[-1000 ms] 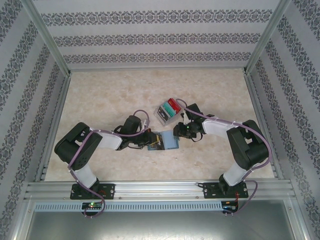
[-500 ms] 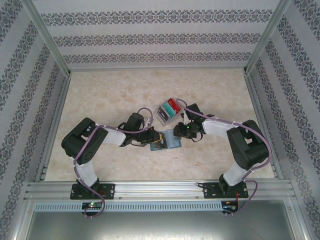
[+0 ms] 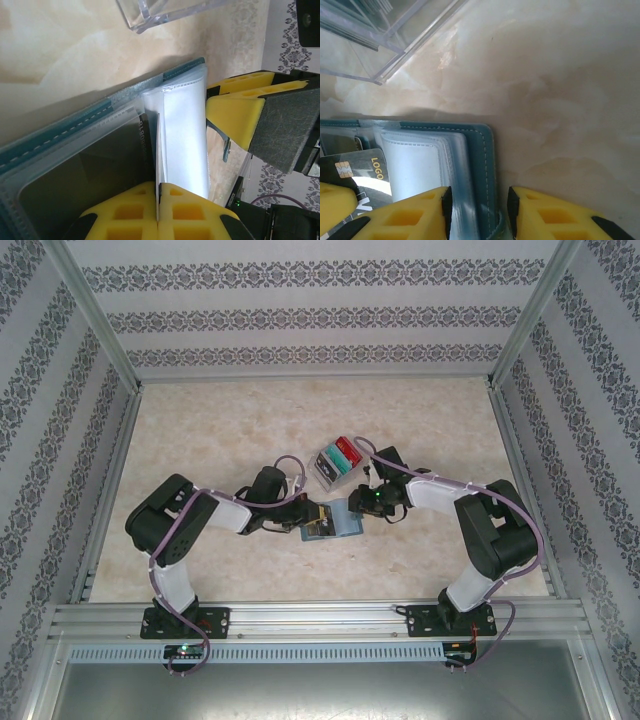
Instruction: Put the credit cards into the card holder
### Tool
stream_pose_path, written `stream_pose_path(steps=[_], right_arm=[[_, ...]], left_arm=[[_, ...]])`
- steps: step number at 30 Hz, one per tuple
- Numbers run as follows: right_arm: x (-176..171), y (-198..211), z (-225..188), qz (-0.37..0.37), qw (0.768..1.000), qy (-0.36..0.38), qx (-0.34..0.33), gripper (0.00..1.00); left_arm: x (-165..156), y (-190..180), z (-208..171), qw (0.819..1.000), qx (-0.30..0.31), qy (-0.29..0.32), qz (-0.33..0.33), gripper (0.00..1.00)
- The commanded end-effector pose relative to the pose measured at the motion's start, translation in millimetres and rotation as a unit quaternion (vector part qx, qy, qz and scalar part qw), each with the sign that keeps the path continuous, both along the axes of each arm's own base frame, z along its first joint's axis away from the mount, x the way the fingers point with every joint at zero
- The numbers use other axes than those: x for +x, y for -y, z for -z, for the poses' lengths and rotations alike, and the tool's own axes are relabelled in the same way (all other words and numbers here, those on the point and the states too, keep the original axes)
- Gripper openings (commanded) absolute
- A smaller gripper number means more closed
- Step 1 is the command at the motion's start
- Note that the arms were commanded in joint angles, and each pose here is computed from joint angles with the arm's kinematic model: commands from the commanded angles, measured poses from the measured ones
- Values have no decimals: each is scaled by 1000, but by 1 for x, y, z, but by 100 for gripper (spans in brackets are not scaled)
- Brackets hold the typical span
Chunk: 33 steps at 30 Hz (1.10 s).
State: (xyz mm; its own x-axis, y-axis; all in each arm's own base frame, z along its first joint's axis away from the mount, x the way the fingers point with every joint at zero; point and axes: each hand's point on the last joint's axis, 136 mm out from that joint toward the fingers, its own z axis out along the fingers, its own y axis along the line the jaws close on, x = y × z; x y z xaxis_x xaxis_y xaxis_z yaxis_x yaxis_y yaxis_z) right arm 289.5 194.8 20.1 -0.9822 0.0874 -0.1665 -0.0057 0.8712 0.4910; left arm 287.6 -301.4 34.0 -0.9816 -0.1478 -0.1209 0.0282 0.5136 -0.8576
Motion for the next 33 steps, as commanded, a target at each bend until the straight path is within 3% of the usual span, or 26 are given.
stream_pose_path(steps=[1,25,33], right_arm=[[-13,13,12,-4,999,-25,-27,37],[-15,15,24,-8,999,-38,-36,37],[-15,18,22,-5,999,-33,-41,37]], left_arm=[[10,-1,13,1000,7,-6,-12,3],[12,11,16,1000,-11,-21,11,12],[-5,2,15,998,21,-42,34,6]])
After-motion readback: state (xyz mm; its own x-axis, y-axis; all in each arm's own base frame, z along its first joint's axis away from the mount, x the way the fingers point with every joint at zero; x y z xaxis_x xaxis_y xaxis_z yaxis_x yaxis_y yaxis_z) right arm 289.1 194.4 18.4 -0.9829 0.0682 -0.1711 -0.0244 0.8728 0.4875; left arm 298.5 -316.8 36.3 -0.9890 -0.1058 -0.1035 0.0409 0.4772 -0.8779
